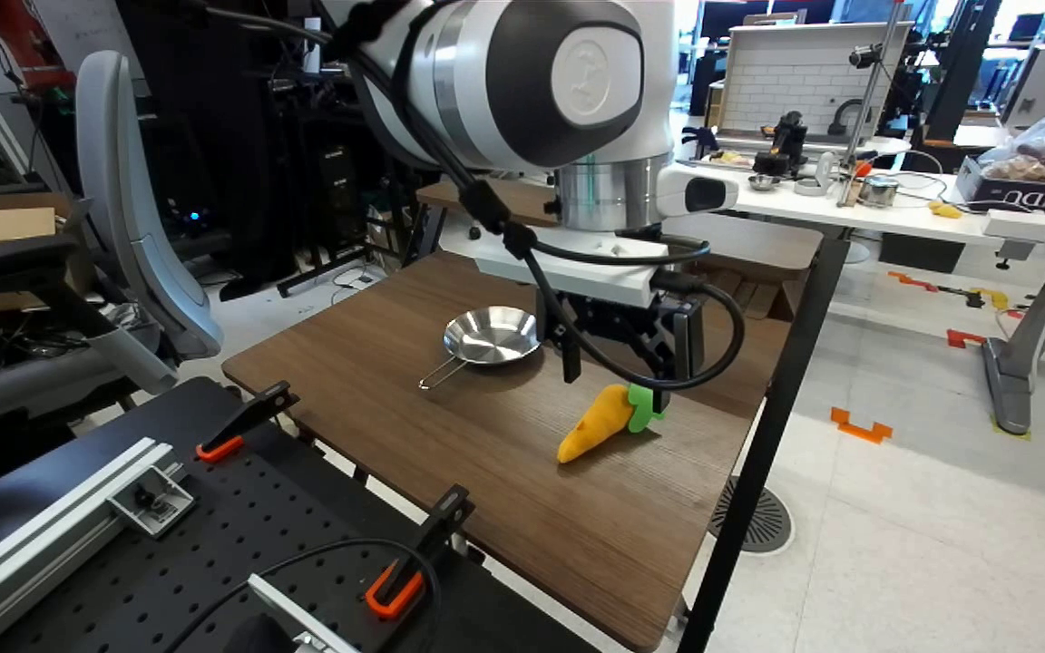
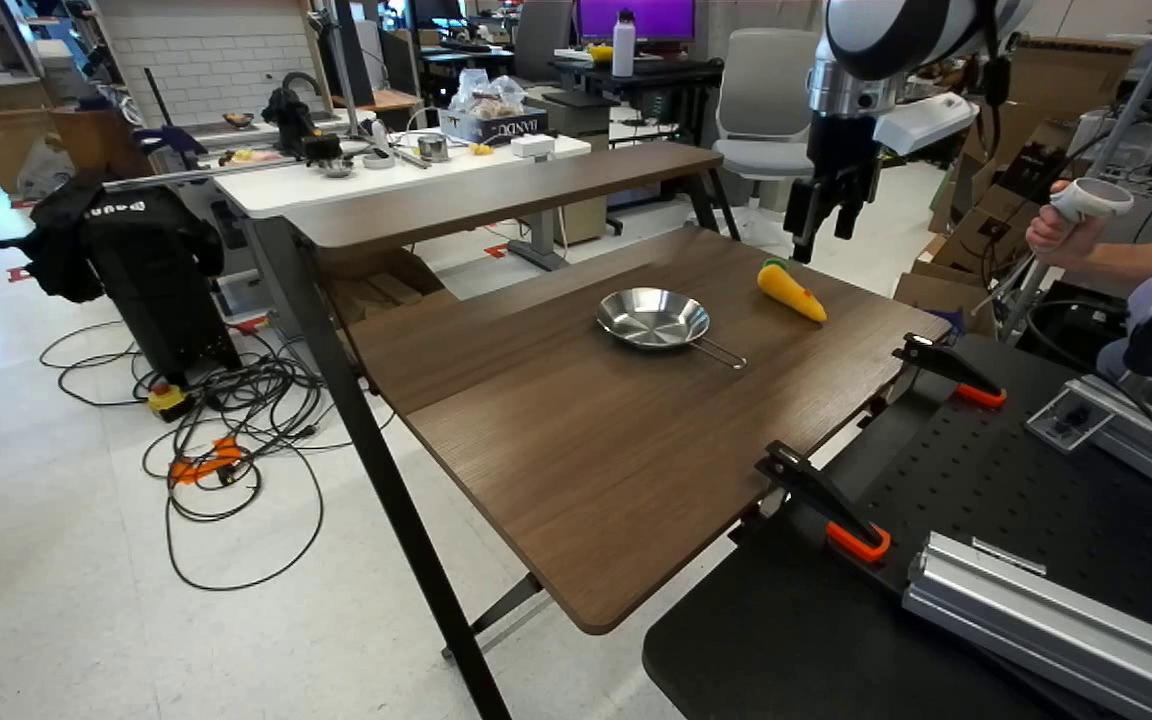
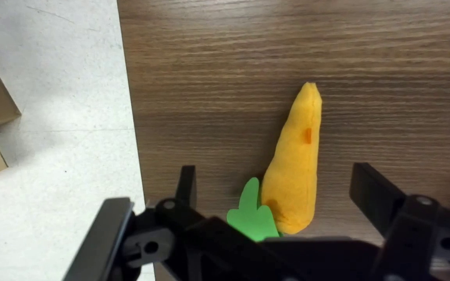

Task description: Put the carrot plush toy on the pan

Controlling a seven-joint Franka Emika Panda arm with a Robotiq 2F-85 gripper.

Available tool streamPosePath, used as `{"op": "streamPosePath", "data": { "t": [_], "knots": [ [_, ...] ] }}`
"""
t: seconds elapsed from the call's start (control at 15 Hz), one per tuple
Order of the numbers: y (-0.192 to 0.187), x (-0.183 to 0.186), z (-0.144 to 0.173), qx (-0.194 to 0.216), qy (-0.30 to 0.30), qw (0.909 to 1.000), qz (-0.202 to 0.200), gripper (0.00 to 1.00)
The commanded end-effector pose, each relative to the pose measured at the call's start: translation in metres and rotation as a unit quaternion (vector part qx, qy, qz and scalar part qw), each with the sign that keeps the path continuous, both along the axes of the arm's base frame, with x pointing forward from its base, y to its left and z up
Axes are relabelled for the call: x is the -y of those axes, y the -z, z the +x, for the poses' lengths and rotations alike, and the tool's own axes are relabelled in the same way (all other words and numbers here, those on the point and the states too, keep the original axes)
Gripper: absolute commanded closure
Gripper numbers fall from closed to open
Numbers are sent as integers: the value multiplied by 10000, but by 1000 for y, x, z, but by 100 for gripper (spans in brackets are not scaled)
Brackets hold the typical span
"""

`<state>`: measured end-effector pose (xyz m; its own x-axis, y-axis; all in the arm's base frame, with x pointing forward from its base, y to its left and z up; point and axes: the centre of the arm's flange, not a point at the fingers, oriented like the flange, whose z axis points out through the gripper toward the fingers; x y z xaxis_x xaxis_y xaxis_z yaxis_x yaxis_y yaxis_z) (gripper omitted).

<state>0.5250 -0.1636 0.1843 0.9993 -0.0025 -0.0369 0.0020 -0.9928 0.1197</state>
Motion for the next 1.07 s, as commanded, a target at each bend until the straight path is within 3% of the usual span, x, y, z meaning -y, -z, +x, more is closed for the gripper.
{"op": "streamPosePath", "data": {
  "t": [0.0,0.6,0.67,0.8,1.0],
  "knots": [
    [27,2,17,22,-107,9999,48,0],
    [65,-5,26,-180,-219,9996,18,0],
    [69,-6,26,-199,-248,9995,17,25],
    [74,-7,26,-223,-268,9994,20,33],
    [75,-9,26,-233,-297,9993,7,58]
  ]
}}
